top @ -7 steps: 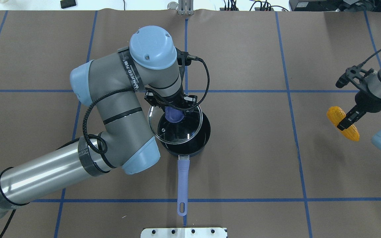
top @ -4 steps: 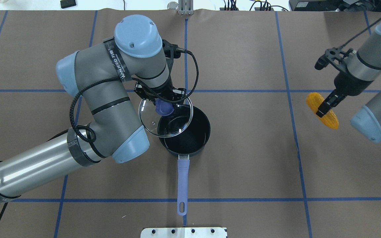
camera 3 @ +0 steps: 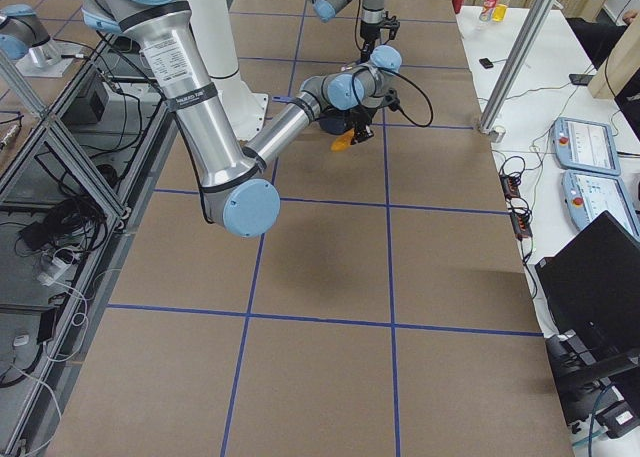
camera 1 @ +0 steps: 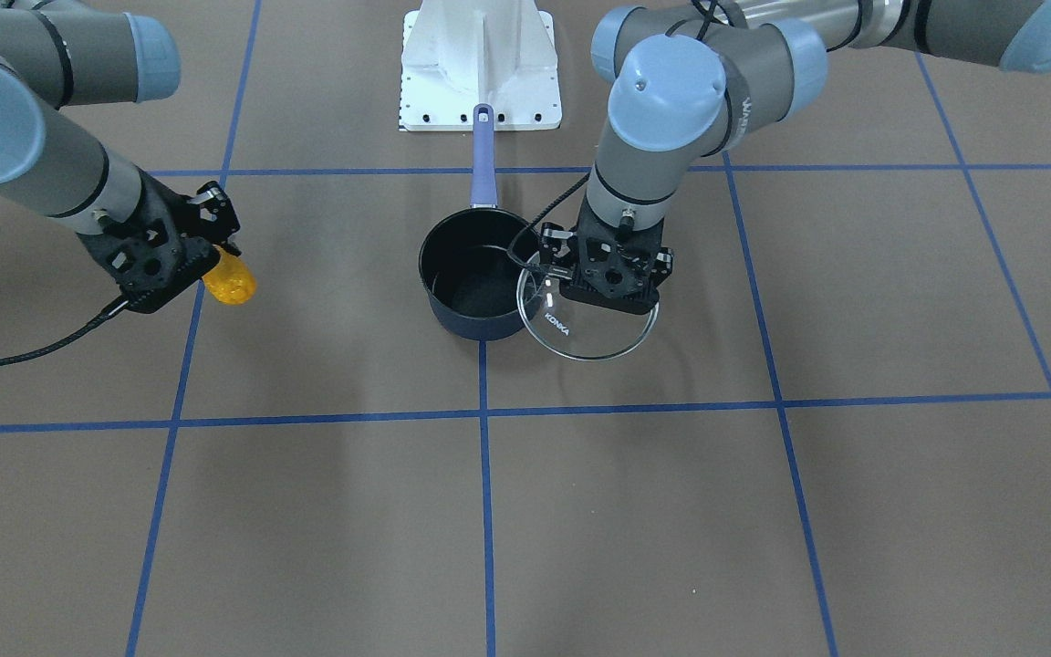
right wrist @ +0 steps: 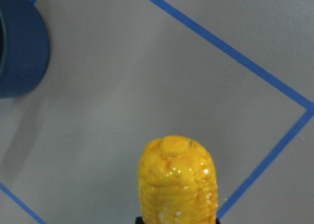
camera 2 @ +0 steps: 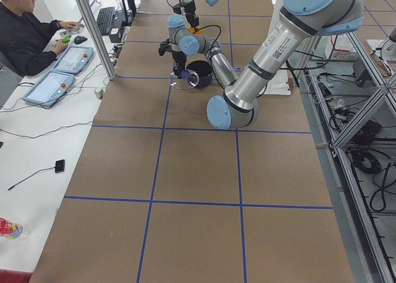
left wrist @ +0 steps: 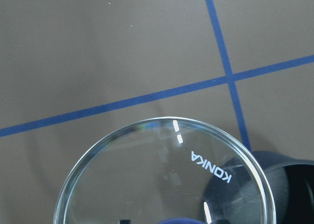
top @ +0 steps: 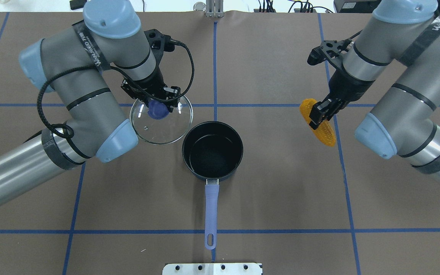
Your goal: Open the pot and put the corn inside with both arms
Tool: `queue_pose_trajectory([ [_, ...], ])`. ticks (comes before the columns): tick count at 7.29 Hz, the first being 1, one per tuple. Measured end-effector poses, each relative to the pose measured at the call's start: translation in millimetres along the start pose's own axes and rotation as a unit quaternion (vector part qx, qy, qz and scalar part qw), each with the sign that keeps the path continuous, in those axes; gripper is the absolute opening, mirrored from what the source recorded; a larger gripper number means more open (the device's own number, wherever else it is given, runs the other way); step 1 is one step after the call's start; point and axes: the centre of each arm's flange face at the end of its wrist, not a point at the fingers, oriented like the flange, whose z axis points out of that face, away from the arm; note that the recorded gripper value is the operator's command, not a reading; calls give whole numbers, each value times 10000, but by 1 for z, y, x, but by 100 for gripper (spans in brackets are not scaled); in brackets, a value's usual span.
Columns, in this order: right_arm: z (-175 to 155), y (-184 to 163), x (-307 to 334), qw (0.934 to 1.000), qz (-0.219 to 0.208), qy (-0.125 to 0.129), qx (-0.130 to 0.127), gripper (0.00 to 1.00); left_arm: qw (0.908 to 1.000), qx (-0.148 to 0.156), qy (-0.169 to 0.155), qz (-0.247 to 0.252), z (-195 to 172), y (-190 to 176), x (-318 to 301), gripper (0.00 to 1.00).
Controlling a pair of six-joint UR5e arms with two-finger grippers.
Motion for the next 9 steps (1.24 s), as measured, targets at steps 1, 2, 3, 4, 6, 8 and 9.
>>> queue_pose_trajectory([
  [1,2,-11,-36,9998,204,-71,26,35,10000,-47,15,69,-4,-5,-23,53],
  [2,6,-20,-71,9992,381,-85,63,36,9999,-85,26,130,-7,-8,-45,53],
  [3,12,-28,-105,9985,529,-32,121,36,9997,-106,20,209,-10,-11,-66,53],
  [4,19,-32,-133,9979,626,37,188,36,9995,-123,8,300,-12,-13,-87,53],
  [6,38,-45,-170,9968,697,69,386,37,9989,-184,-3,433,-13,-12,-122,53],
  [8,65,-63,-189,9948,759,-36,684,99,9980,-244,-75,575,-7,-8,-154,53],
  [9,70,-67,-195,9943,756,-69,754,100,9976,-269,-123,625,-6,-6,-171,53],
])
